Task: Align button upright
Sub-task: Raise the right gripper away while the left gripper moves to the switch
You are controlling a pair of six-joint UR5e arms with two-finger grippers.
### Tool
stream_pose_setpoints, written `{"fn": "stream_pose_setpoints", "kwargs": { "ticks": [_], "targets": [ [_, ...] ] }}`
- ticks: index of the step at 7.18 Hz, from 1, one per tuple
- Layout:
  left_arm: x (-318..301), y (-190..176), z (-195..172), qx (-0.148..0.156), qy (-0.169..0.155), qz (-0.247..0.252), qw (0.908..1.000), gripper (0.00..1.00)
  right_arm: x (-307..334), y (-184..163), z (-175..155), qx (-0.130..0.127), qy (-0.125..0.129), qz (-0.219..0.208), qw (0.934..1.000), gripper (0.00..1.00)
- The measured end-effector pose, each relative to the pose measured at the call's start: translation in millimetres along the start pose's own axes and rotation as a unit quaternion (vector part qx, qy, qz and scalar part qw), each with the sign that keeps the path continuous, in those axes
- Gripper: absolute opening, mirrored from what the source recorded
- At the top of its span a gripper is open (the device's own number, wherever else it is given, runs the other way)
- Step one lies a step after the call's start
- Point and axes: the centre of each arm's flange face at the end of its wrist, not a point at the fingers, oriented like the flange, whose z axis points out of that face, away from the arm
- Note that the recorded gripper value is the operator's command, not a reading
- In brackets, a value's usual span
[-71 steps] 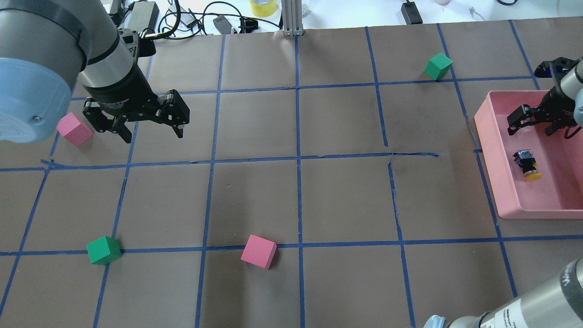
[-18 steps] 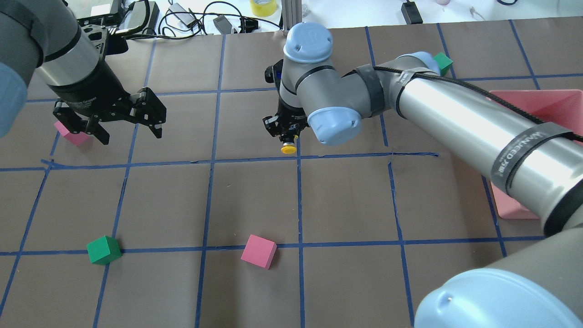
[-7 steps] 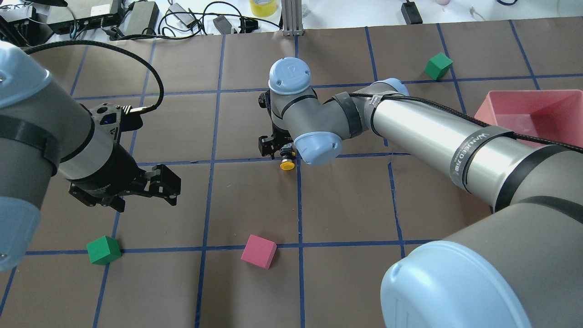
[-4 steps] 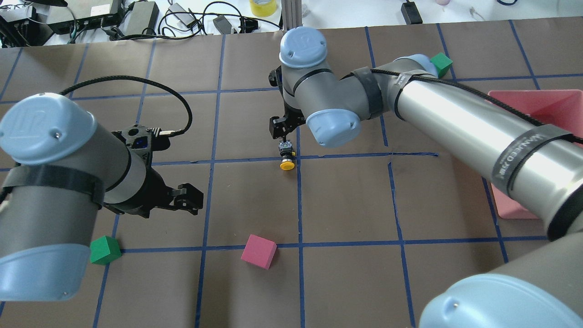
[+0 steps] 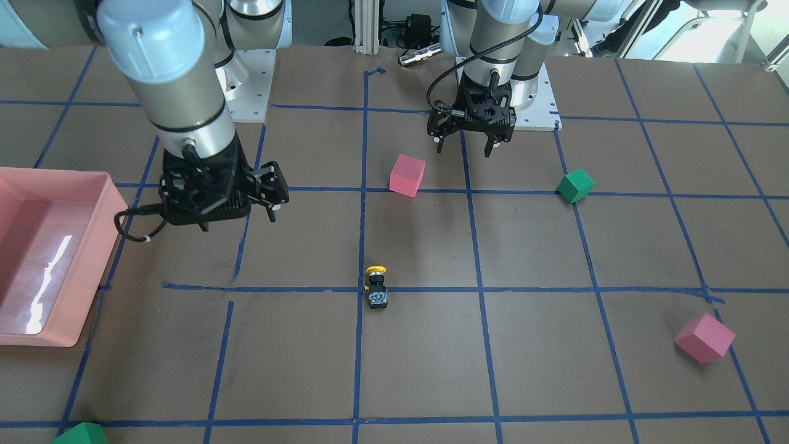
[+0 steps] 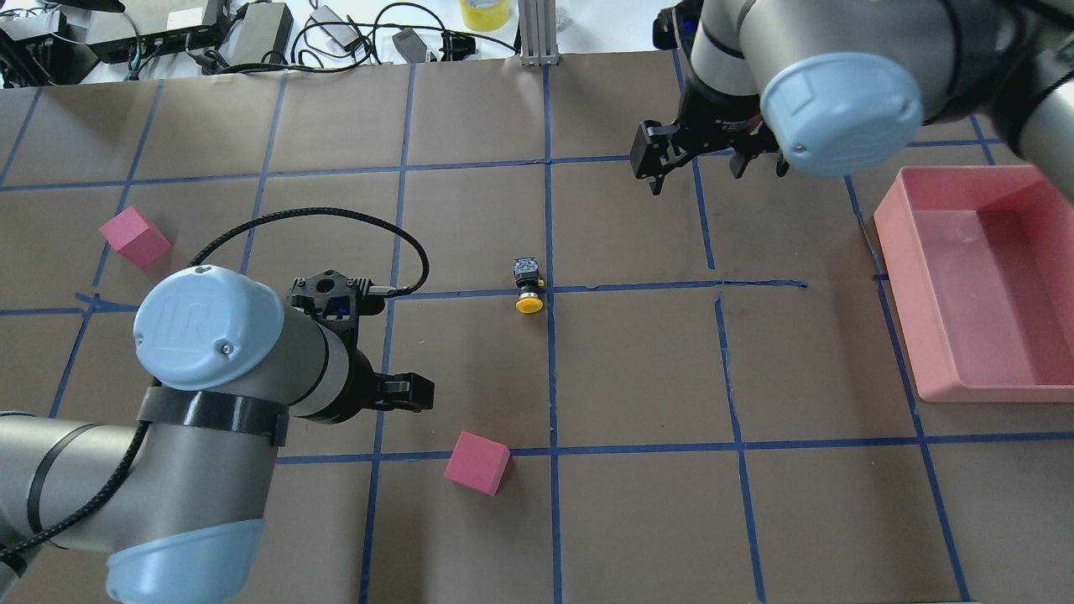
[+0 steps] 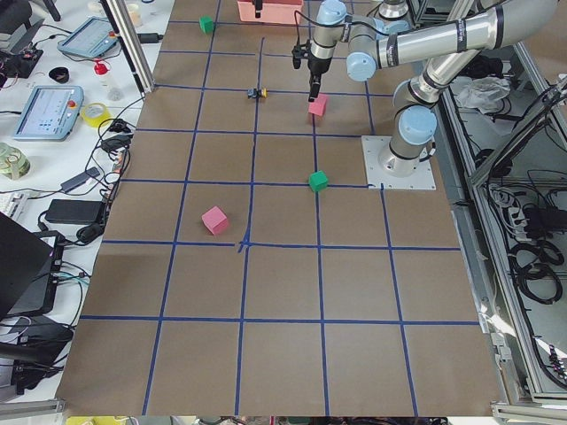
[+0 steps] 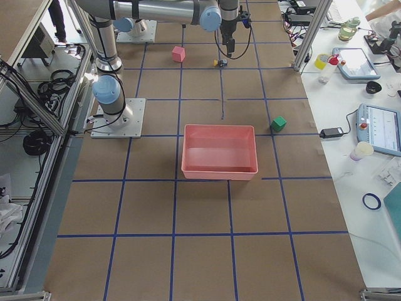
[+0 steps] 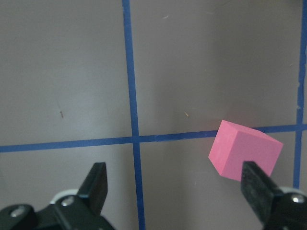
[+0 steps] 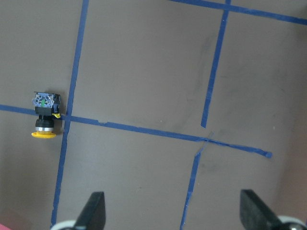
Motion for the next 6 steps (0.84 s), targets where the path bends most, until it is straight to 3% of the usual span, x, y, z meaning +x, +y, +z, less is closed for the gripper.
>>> {"fn": "stream_pose_setpoints", "kwargs": {
  "ticks": [2, 6],
  "targets": [
    [26, -8, 17, 0.041, 0.013, 0.012, 0.9990, 1.00, 5, 29, -44, 0.012, 0.005, 0.006, 0.9999, 1.00],
    [61, -25, 56, 0.084, 0.050, -0.005, 0.9952, 1.00, 10, 33, -47, 0.012, 0.007, 0.011, 0.9998, 1.00]
  ]
}}
